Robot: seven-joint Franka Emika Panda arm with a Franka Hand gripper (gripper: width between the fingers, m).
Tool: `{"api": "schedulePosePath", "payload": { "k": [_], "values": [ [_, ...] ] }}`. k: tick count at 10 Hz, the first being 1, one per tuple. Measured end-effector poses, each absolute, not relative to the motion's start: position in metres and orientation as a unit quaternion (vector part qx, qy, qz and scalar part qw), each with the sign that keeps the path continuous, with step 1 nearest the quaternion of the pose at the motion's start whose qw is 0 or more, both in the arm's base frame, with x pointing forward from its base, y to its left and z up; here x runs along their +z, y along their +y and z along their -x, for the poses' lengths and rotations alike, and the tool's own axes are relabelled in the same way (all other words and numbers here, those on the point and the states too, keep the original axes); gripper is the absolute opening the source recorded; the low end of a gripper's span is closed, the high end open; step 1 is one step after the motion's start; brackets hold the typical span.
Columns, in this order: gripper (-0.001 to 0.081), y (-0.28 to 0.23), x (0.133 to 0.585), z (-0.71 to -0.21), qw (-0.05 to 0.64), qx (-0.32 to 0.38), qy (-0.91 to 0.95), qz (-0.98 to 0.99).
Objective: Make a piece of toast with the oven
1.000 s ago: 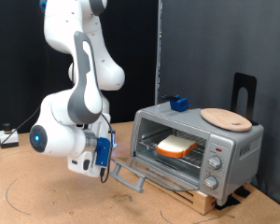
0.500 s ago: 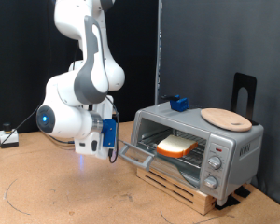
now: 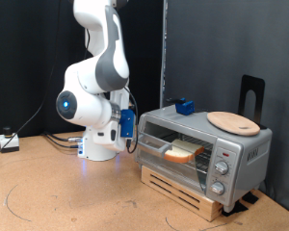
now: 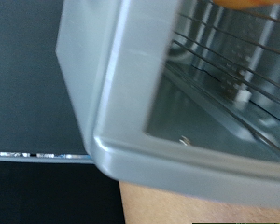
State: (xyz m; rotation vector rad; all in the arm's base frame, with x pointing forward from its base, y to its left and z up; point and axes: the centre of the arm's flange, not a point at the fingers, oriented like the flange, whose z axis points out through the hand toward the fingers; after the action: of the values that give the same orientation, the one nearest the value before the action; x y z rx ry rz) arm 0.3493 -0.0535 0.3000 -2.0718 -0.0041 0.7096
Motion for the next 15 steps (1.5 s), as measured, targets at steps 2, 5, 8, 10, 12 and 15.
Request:
{"api": "schedulePosePath", "payload": {
  "k": [2, 5, 8, 10, 12, 15],
  "values": [
    [0.0807, -0.028, 0.308, -0.344, 0.456, 0.295, -0.005, 0.839],
    [0.0807, 0.007, 0.318, -0.336, 0.449, 0.298, 0.001, 0.842],
    [0.0807, -0.007, 0.318, -0.340, 0.419, 0.285, 0.049, 0.861],
    [0.0807, -0.036, 0.313, -0.347, 0.402, 0.254, 0.104, 0.873],
    [0.0807, -0.043, 0.310, -0.349, 0.408, 0.255, 0.117, 0.869],
    [0.0807, -0.062, 0.315, -0.361, 0.416, 0.256, 0.110, 0.866]
  ]
}}
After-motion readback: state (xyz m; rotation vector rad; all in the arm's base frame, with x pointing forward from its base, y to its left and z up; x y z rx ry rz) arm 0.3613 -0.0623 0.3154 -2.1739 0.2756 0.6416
